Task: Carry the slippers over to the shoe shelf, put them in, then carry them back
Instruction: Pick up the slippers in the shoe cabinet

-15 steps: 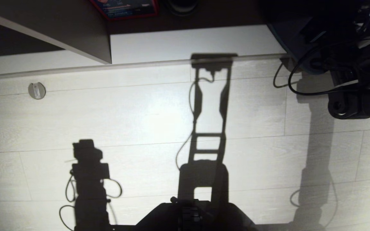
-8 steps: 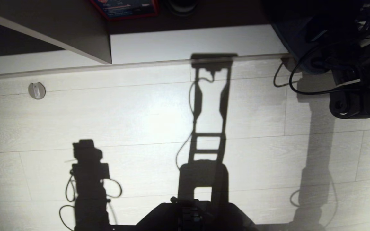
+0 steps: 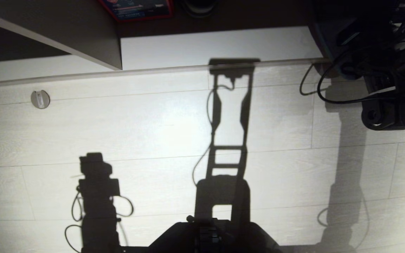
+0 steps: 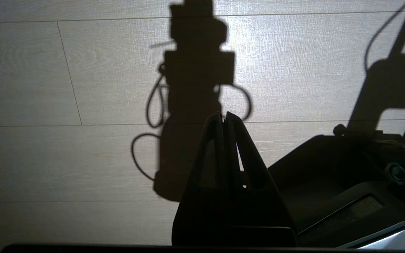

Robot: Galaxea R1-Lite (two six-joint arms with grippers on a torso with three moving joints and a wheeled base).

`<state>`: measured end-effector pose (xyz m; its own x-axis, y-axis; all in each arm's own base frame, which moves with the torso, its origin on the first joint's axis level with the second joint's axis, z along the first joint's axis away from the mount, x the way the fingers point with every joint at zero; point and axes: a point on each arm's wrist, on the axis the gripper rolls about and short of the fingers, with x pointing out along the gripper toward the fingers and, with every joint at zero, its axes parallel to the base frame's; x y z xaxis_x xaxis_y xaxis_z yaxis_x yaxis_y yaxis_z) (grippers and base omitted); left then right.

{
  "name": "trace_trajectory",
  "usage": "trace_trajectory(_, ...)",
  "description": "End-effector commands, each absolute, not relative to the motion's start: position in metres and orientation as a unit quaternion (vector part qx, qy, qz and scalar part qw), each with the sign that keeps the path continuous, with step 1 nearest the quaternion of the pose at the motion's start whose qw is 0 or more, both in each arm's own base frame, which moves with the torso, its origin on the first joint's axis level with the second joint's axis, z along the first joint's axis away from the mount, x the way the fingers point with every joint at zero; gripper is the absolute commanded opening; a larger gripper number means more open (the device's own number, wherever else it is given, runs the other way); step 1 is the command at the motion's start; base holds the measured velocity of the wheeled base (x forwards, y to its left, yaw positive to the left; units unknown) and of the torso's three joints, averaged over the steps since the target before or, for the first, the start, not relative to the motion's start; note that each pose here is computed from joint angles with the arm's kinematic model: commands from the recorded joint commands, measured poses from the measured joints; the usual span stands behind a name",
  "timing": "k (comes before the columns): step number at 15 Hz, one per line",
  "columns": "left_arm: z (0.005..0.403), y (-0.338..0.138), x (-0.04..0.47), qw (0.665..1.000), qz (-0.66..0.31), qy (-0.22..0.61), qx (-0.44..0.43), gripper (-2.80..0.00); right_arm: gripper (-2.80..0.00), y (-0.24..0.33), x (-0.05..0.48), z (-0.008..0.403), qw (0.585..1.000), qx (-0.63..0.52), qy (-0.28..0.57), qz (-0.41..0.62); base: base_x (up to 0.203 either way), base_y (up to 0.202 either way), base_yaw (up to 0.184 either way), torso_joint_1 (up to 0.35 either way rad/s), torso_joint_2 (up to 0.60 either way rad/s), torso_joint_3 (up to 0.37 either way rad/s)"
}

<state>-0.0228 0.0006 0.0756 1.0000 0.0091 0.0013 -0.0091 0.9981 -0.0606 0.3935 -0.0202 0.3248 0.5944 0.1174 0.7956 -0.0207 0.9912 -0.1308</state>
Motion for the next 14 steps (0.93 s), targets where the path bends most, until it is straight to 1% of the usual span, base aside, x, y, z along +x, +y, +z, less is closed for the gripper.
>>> trace_trajectory(1, 0.076, 0.001, -0.023, 1.0, 0.005, -0.001, -0.031, -2.8, -2.8, -0.02, 0.392, 0.326, 0.889, -0.055, -0.453, 0.039, 0.0, 0.0, 0.0, 0.0, 0.0, 0.0)
trace_trajectory(4, 0.076, 0.001, -0.023, 1.0, 0.005, -0.001, -0.03, -2.8, -2.8, -0.02, 0.384, 0.331, 0.889, -0.053, -0.454, 0.039, 0.0, 0.0, 0.0, 0.0, 0.0, 0.0)
trace_trajectory(9, 0.076, 0.001, -0.023, 1.0, 0.005, -0.001, -0.031, -2.8, -2.8, -0.027, 0.344, 0.353, 0.885, -0.029, -0.462, 0.04, 0.0, 0.0, 0.0, 0.0, 0.0, 0.0)
trace_trajectory(14, 0.076, 0.001, -0.023, 1.0, 0.005, -0.001, -0.031, -2.8, -2.8, -0.029, 0.337, 0.344, 0.897, -0.027, -0.44, 0.038, 0.0, 0.0, 0.0, 0.0, 0.0, 0.0)
